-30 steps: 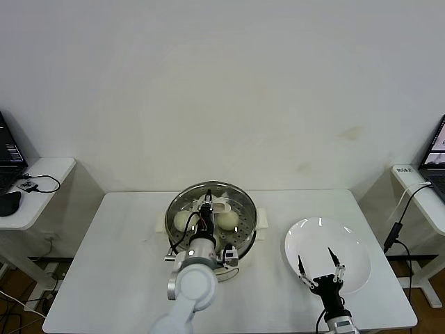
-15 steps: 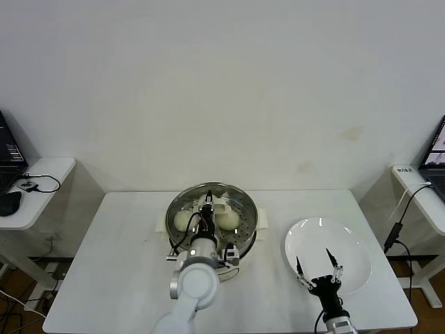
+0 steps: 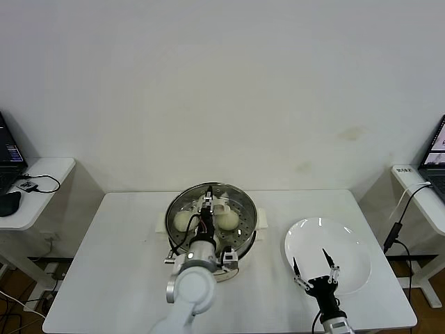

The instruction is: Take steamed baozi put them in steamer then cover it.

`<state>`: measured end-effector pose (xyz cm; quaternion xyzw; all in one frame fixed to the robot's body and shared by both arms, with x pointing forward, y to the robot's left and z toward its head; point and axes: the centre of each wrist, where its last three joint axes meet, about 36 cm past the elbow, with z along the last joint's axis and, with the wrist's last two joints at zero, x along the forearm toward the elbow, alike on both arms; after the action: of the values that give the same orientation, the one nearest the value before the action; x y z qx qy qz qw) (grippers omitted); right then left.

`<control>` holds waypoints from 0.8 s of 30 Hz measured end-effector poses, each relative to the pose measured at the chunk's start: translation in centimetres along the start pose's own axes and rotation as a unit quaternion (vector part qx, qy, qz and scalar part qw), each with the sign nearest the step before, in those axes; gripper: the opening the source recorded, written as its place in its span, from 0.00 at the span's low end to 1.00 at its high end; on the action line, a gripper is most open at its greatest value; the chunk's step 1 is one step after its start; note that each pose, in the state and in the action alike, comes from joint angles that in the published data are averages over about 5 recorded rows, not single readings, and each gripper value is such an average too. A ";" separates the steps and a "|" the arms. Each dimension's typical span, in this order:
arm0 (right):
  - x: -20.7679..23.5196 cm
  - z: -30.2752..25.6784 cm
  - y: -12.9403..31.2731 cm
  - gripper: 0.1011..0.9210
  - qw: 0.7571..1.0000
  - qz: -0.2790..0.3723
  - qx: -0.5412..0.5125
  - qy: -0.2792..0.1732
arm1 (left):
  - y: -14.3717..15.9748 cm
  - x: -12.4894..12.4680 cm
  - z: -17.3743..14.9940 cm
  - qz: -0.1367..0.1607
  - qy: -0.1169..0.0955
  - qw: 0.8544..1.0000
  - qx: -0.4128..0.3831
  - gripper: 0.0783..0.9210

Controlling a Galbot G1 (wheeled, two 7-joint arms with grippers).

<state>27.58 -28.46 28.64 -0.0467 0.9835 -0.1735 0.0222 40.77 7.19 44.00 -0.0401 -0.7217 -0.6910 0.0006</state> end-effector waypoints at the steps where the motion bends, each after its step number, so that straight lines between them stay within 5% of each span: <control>1: 0.0 0.0 0.0 0.88 1.000 0.000 0.000 0.000 | 0.1 0.2 0.1 -0.001 -0.001 1.000 0.002 0.57; 11: 0.0 0.0 0.2 0.88 1.000 -0.002 -0.001 0.000 | 1.1 4.1 2.2 -0.027 -0.024 0.999 0.029 0.87; 18: 0.1 0.0 0.4 0.88 1.000 -0.006 -0.002 0.000 | 2.3 8.3 4.6 -0.059 -0.053 0.993 0.088 0.88; 24: 0.3 0.2 0.3 0.88 1.000 -0.010 -0.003 0.004 | 1.6 11.0 9.0 -0.054 -0.079 0.977 0.191 0.88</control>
<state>27.27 -28.30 28.38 -0.0557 0.9836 -0.1707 0.0164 30.41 16.84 45.85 -0.0543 -0.8392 -0.5343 -0.0858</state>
